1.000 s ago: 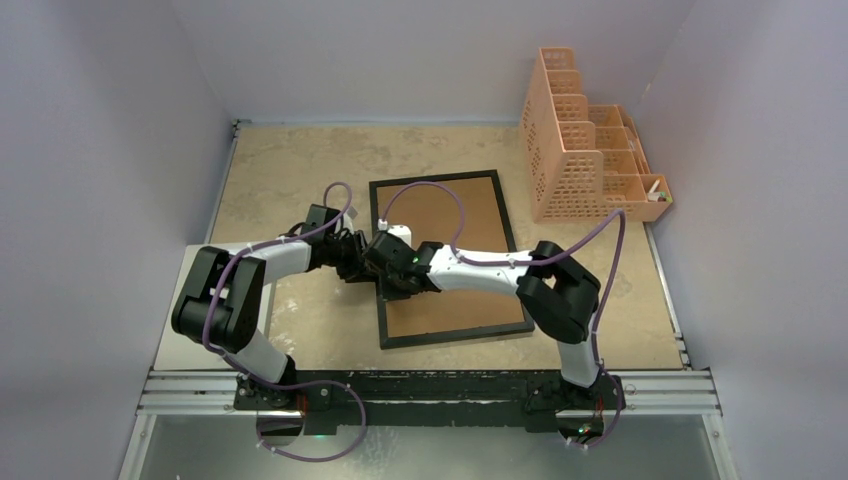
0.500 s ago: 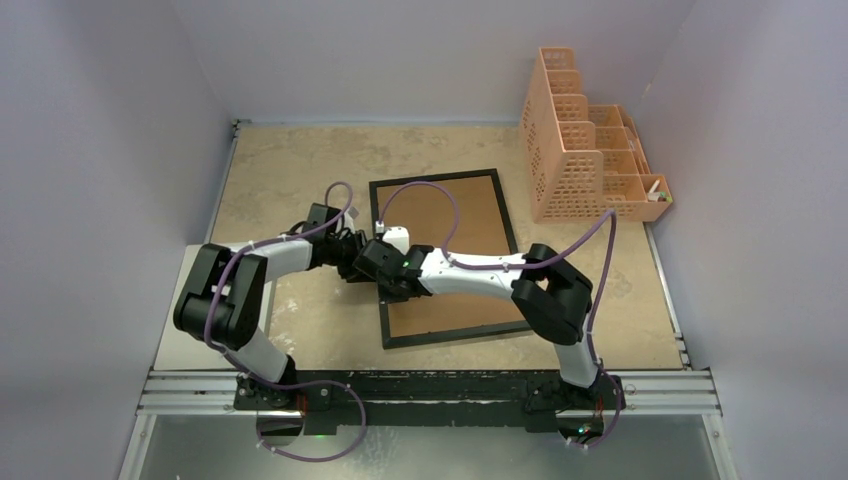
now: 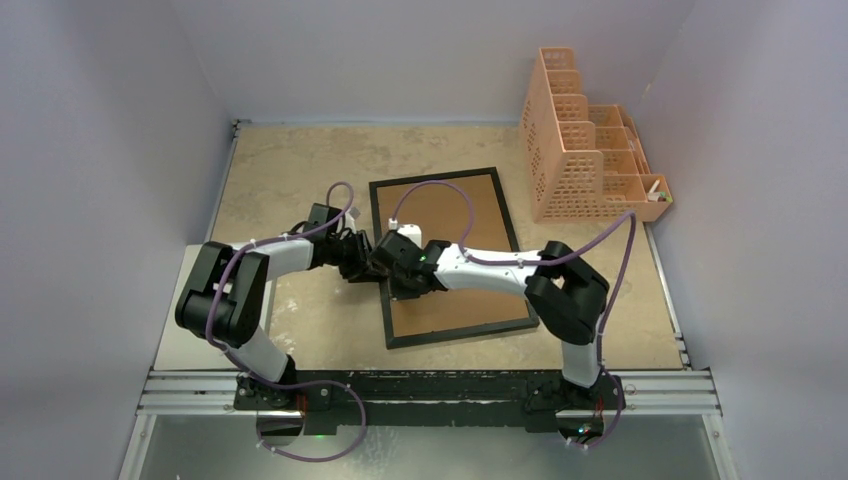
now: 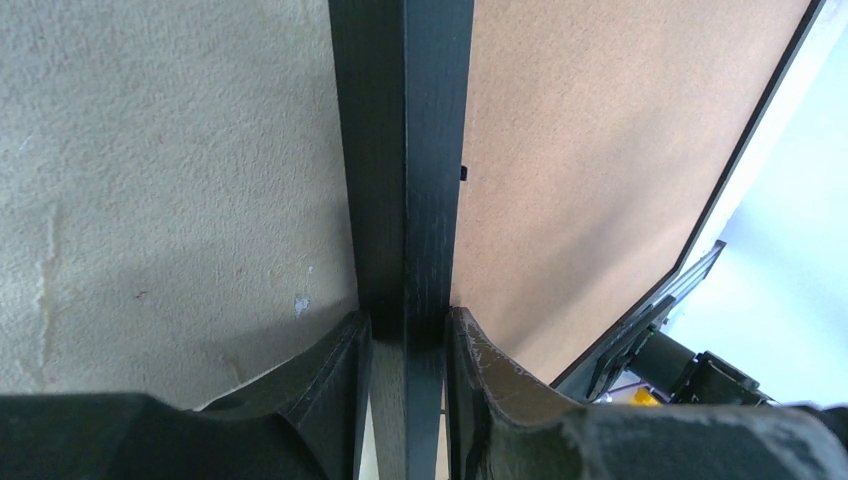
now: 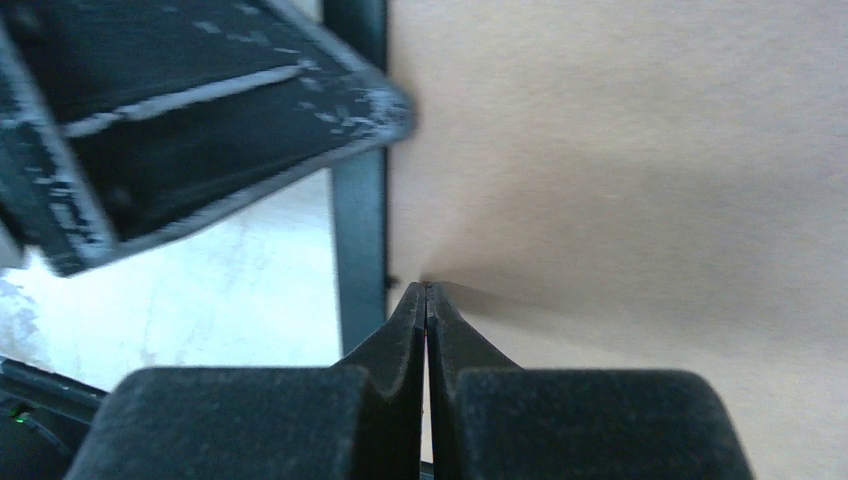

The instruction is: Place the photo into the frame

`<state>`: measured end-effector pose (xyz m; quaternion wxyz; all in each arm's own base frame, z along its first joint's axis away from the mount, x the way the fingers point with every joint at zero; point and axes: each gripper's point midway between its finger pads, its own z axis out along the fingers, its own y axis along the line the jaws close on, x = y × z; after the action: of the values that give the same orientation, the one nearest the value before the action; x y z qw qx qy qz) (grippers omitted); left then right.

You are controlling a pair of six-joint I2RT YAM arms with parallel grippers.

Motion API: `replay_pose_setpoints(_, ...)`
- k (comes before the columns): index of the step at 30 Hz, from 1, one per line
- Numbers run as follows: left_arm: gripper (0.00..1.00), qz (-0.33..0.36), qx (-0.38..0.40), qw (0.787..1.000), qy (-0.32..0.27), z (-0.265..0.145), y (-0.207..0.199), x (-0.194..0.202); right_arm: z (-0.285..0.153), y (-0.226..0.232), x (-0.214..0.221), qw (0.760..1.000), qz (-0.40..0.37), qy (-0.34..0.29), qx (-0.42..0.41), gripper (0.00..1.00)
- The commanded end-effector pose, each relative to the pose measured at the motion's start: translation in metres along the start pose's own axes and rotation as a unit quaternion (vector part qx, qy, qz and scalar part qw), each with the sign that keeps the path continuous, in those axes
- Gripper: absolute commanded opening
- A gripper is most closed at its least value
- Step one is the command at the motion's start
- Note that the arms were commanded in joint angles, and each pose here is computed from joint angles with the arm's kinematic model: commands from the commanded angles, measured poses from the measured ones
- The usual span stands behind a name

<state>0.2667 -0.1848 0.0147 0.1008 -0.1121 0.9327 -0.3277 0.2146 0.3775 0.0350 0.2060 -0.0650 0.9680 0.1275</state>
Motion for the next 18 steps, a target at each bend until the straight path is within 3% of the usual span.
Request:
replay_pose_setpoints(1, 0.00, -0.050, -0.187, 0.978, 0.074, -0.001, 0.096, 0.061, -0.006, -0.107, 0.046, 0.981, -0.058, 0.100, 0.153, 0.00)
replay_pose_setpoints(11, 0.00, -0.050, -0.178, 0.980, 0.077, -0.001, 0.092, 0.061, -0.019, -0.071, -0.004, 0.994, -0.065, 0.021, 0.084, 0.00)
replay_pose_setpoints(18, 0.00, -0.050, -0.169, 0.981, 0.079, 0.000, 0.090, 0.062, -0.016, -0.032, -0.017, 0.996, -0.089, 0.017, 0.016, 0.29)
